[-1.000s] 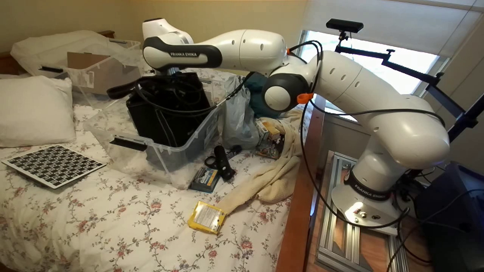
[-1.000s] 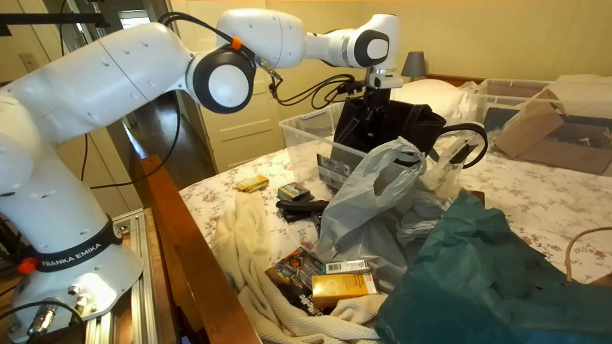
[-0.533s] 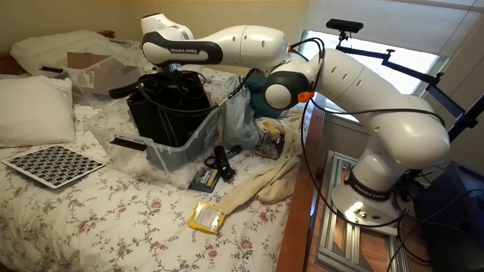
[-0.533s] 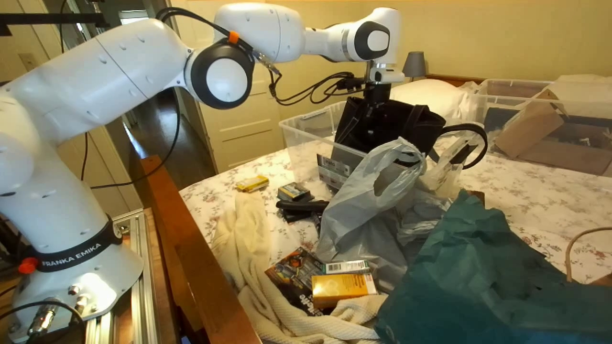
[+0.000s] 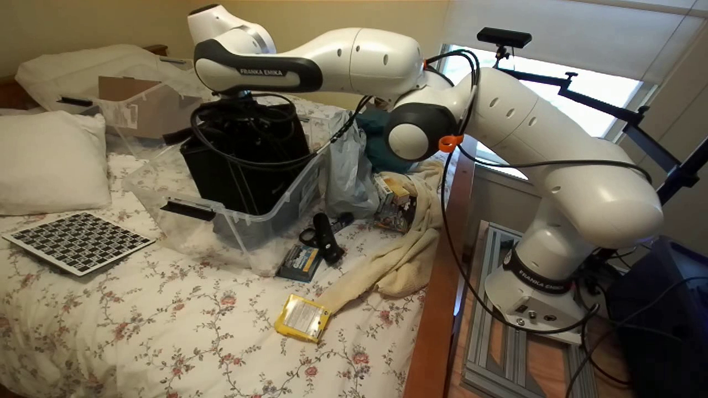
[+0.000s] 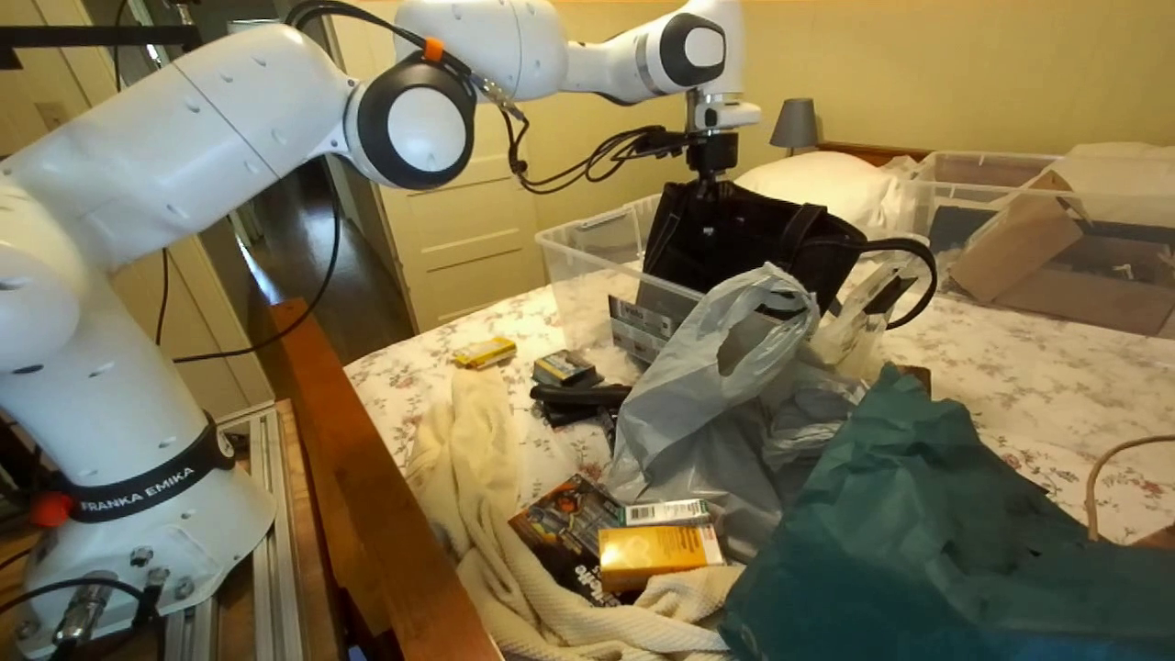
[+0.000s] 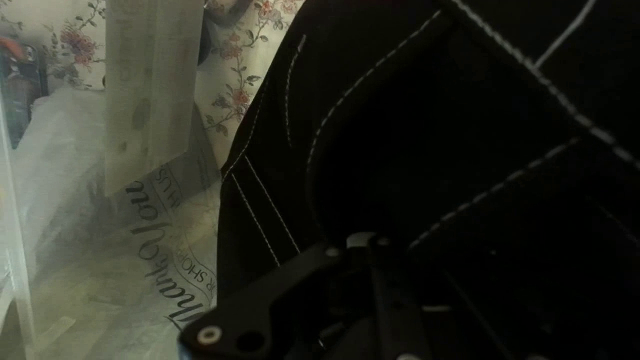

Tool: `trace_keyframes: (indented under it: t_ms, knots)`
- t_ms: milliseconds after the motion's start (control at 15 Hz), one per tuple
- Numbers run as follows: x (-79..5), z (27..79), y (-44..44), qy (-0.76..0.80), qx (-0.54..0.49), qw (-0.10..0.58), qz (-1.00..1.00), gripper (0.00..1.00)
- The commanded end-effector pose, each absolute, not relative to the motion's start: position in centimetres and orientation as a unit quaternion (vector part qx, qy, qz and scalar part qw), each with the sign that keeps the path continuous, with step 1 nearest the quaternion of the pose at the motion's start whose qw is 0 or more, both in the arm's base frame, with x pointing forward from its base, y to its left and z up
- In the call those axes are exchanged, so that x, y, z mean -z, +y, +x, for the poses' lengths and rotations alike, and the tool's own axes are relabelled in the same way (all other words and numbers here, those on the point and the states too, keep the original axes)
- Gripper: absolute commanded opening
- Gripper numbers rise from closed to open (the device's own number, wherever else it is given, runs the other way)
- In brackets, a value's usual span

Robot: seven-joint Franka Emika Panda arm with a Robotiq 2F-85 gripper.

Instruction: Pick up the yellow plastic from the bed and put it in the bag

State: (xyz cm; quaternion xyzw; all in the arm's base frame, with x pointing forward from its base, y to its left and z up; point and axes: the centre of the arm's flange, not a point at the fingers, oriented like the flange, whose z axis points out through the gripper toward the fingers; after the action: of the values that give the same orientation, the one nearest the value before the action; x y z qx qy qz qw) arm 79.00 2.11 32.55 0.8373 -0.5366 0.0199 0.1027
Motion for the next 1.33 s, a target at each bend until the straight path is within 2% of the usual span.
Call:
trace_keyframes:
  t_ms: [0, 533, 1267]
  knots:
    - [-35.0, 76.9, 3.3, -0.554, -0.054, 0.115, 0.823, 0.01]
    - [-36.1, 74.1, 5.6, -0.573, -0.092, 0.126, 0.805, 0.01]
    - [-35.6, 71.1, 7.4, -0.568, -0.078, 0.106, 0.812, 0.01]
